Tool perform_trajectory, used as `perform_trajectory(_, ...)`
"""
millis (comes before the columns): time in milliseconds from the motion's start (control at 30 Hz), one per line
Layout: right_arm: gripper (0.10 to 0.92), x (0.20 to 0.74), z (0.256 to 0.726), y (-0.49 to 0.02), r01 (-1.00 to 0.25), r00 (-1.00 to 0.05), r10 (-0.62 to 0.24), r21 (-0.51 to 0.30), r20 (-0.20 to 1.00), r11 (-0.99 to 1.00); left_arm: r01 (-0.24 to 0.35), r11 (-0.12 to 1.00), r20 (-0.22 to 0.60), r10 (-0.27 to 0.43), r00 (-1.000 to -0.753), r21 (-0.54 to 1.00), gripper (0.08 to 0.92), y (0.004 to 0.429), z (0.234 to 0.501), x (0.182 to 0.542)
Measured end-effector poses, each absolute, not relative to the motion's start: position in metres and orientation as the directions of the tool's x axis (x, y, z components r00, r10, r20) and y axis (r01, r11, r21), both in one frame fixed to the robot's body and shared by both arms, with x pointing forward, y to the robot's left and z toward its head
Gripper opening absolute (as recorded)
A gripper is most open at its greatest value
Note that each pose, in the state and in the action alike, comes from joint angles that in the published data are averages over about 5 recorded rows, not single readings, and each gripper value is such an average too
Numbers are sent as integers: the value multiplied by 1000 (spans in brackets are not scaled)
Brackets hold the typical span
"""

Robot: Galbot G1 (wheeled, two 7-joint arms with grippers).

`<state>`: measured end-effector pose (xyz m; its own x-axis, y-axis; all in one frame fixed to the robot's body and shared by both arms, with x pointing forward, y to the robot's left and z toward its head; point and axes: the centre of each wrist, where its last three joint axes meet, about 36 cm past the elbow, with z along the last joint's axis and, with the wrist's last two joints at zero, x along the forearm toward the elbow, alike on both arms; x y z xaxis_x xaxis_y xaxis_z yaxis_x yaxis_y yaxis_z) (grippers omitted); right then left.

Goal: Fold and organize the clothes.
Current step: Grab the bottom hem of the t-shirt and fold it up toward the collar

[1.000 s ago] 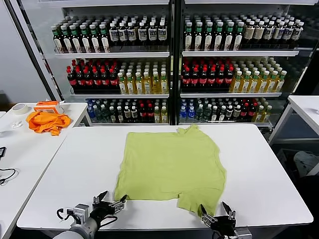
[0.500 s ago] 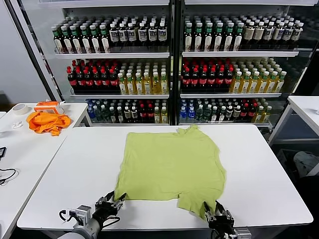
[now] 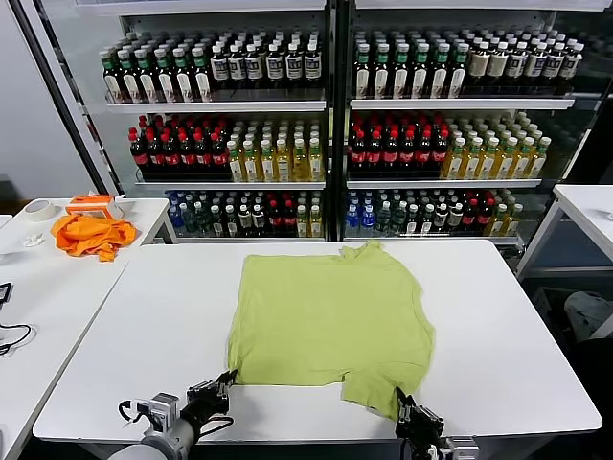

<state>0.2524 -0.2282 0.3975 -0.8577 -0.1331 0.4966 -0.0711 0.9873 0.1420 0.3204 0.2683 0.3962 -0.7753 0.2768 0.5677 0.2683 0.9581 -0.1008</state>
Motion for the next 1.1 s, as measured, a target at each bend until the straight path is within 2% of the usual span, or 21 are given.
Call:
perform_trajectory(600, 106, 209, 445, -243, -167, -845, -214, 138, 490, 976, 281, 949, 520, 314, -794, -143, 86, 305, 447, 306)
perform_trajectory(1033, 108, 206, 454, -245, -167, -850, -206, 123, 484, 978, 288, 944, 531, 329, -781, -163, 86, 307, 459, 283)
perform_trajectory(1100, 136, 208, 451, -245, -159, -851, -197, 117, 488, 980, 288, 944, 530, 330, -781, -163, 86, 308, 459, 284)
